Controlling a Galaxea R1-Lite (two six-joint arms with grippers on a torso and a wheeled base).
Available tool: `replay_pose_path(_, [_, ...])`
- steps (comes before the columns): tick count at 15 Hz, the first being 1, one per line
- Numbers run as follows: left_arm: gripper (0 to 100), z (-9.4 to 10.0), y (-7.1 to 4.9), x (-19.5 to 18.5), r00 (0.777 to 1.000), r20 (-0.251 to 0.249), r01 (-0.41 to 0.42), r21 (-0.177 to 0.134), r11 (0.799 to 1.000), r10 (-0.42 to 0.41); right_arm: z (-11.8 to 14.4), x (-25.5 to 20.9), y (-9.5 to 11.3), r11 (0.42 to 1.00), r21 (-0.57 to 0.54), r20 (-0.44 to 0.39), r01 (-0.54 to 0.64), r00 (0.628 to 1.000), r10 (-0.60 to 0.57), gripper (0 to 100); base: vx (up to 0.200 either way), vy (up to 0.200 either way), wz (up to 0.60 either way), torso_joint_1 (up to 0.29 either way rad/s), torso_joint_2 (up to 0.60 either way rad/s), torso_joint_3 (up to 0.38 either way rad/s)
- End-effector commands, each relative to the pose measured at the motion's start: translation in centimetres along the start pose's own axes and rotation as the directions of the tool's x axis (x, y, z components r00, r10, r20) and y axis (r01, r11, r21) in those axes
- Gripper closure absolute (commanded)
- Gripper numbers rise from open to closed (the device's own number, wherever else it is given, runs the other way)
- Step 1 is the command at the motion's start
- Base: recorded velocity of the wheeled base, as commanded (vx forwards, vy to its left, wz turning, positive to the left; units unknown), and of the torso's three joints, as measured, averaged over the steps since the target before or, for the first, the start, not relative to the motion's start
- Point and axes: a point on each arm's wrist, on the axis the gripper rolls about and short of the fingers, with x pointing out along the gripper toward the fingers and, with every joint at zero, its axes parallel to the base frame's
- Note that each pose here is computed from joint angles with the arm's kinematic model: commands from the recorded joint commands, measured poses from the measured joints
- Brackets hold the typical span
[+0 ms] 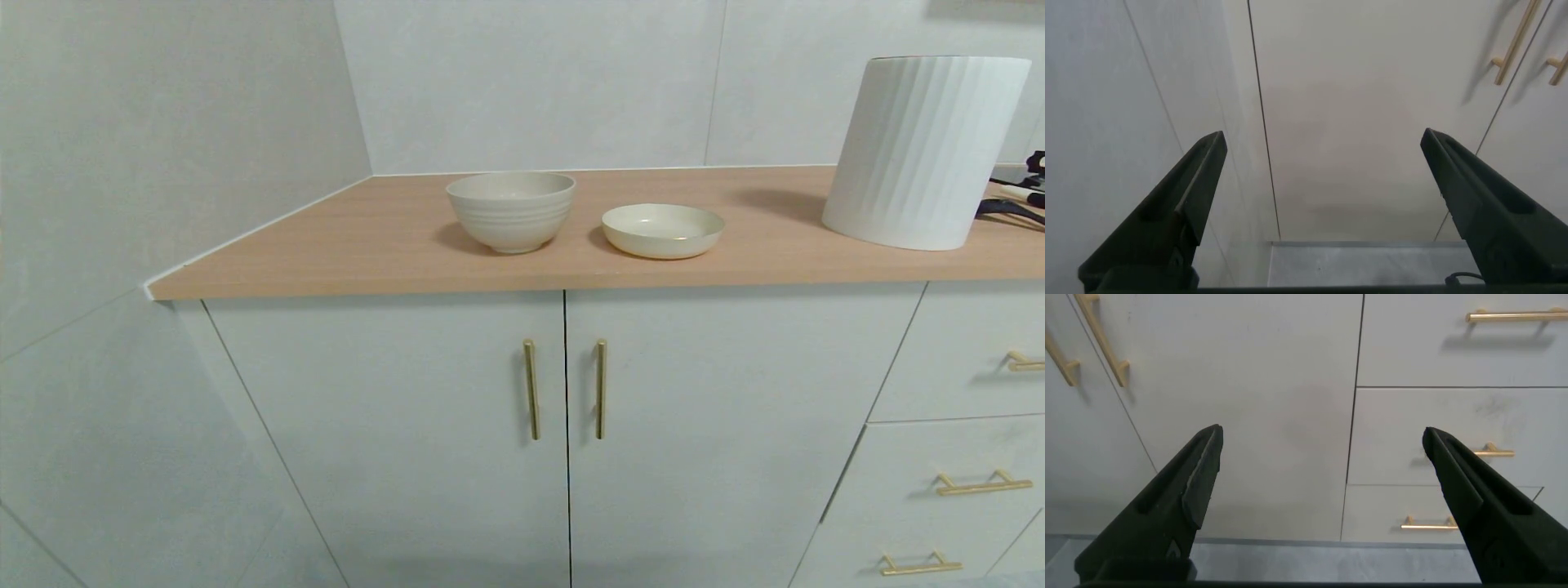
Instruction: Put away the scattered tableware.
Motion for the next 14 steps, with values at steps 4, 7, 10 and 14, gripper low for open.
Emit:
replay_pose_path(4, [0,0.0,0.0,0.0,1.000,0.000,0.000,0.000,1.000,0.000,0.0,0.0,0.0,1.000,0.000,0.002,-0.001,1.000,0.001,0,0.000,0.000,0.00,0.000,0.00,0.000])
replay_pose_path(7, [0,0.0,0.0,0.0,1.000,0.000,0.000,0.000,1.000,0.000,5.1,-0.9,0.0,0.992,0.108,0.092,-0.071,0.994,0.061,0,0.000,0.000,0.00,0.000,0.00,0.000])
replay_pose_path(10, [0,0.0,0.0,0.0,1.000,0.000,0.000,0.000,1.000,0.000,7.1,1.9,0.2,0.958,0.126,-0.105,-0.258,0.957,0.272,0,0.000,0.000,0.00,0.000,0.00,0.000])
replay_pose_path(14, [0,0.0,0.0,0.0,1.000,0.000,0.000,0.000,1.000,0.000,10.9,7.8,1.3,0.927,0.114,-0.302,-0.357,0.877,0.375,0,0.000,0.000,0.00,0.000,0.00,0.000])
